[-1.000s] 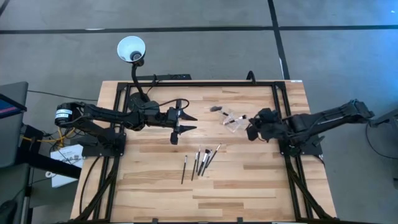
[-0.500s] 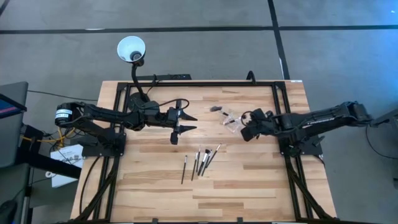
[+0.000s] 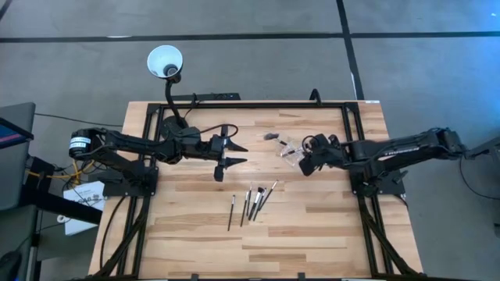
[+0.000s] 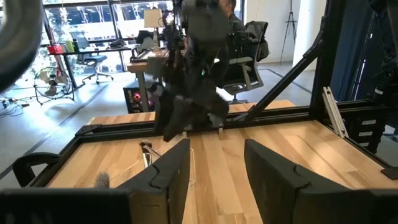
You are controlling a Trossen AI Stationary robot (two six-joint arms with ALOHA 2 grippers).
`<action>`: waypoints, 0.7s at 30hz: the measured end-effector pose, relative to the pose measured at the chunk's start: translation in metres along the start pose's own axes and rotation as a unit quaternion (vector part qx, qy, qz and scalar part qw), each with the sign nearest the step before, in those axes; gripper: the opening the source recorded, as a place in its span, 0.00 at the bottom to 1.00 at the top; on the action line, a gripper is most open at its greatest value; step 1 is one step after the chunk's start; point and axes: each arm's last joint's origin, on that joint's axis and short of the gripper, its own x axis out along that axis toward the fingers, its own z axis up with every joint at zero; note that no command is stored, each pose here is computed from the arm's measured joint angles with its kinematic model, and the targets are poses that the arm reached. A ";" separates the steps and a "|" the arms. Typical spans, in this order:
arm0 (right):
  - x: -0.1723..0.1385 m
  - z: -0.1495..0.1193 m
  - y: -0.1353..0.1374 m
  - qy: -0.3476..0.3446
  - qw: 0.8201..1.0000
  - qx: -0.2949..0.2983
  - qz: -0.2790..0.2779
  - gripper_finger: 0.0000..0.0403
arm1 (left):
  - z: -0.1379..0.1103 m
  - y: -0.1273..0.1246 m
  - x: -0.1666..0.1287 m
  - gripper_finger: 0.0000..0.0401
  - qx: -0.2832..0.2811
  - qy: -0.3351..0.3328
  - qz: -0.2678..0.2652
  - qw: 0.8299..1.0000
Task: Sort items
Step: Put the eyeshadow brush into the middle of the transparent organizer
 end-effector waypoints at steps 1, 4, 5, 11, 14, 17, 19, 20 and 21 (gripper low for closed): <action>-0.003 0.004 0.003 -0.009 1.000 -0.002 0.009 0.37 | -0.001 0.000 0.000 0.37 -0.002 0.004 -0.001 1.000; -0.011 0.012 0.012 -0.038 0.998 0.001 0.043 0.38 | -0.006 -0.001 0.000 0.37 -0.008 0.029 -0.005 1.000; -0.012 0.014 0.015 -0.048 0.997 0.004 0.055 0.38 | -0.008 -0.002 0.000 0.37 -0.012 0.042 -0.008 0.999; -0.015 0.019 0.039 -0.098 0.983 -0.067 0.137 0.38 | -0.040 -0.025 -0.011 0.37 -0.102 0.125 -0.039 0.986; -0.011 0.017 0.052 -0.105 0.968 -0.142 0.180 0.37 | -0.055 -0.040 -0.019 0.36 -0.114 0.152 -0.039 0.981; -0.001 0.009 0.068 -0.085 0.945 -0.213 0.233 0.37 | -0.060 -0.045 -0.022 0.35 -0.079 0.165 0.028 0.983; 0.008 0.000 0.078 -0.053 0.933 -0.239 0.262 0.37 | -0.059 -0.043 -0.022 0.35 -0.060 0.163 0.070 0.982; 0.012 -0.006 0.082 -0.037 0.929 -0.249 0.269 0.37 | -0.059 -0.042 -0.022 0.35 -0.058 0.162 0.079 0.982; 0.016 -0.012 0.086 -0.024 0.926 -0.259 0.274 0.37 | -0.058 -0.041 -0.022 0.35 -0.058 0.161 0.082 0.982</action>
